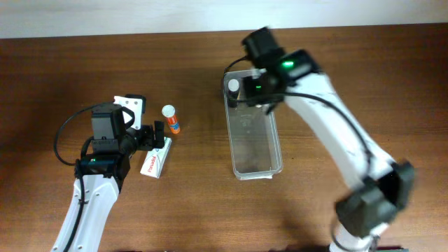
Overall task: Pack container
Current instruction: 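Place the dark bottle into the container and release it, then grasp the gold-lidded jar with the right gripper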
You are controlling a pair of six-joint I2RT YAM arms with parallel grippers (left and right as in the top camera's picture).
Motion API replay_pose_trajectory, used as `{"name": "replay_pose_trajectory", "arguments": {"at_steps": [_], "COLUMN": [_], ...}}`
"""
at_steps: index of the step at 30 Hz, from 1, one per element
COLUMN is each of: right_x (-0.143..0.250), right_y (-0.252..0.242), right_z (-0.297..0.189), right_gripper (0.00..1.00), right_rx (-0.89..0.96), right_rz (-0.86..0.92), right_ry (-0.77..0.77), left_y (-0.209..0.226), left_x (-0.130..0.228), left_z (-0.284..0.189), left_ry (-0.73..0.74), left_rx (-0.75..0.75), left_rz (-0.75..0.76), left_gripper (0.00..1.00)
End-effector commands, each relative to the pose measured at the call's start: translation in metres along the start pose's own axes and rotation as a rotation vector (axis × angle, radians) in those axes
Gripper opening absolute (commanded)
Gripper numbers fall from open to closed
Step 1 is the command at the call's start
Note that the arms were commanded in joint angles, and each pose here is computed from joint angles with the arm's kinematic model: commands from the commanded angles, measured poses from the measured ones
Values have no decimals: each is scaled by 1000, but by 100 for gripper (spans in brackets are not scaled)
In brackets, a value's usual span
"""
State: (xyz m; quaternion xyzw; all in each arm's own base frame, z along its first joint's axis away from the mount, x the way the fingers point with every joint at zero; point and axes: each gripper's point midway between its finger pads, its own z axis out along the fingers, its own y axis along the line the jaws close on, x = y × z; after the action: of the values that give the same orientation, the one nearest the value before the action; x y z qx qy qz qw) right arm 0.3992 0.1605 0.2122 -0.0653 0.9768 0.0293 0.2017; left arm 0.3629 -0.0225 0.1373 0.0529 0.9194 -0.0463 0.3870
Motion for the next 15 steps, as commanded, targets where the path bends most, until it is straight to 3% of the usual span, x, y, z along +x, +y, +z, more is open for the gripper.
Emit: {"name": "replay_pose_trajectory", "arguments": {"at_steps": [1, 8, 15], "right_x": [-1, 50, 98], "right_y": [-54, -155, -182], "right_z": [-46, -12, 61], "right_gripper": [58, 87, 90], "right_rx": [63, 187, 170], "right_rz": [107, 332, 425], "right_ry": [-51, 184, 324], "left_y": [0, 0, 0], "left_x": [-8, -8, -8], "left_z": [-1, -1, -1], "left_ry": [-14, -14, -14], "left_rx": [10, 10, 10], "left_rz": [0, 0, 0], "left_gripper": [99, 99, 99]}}
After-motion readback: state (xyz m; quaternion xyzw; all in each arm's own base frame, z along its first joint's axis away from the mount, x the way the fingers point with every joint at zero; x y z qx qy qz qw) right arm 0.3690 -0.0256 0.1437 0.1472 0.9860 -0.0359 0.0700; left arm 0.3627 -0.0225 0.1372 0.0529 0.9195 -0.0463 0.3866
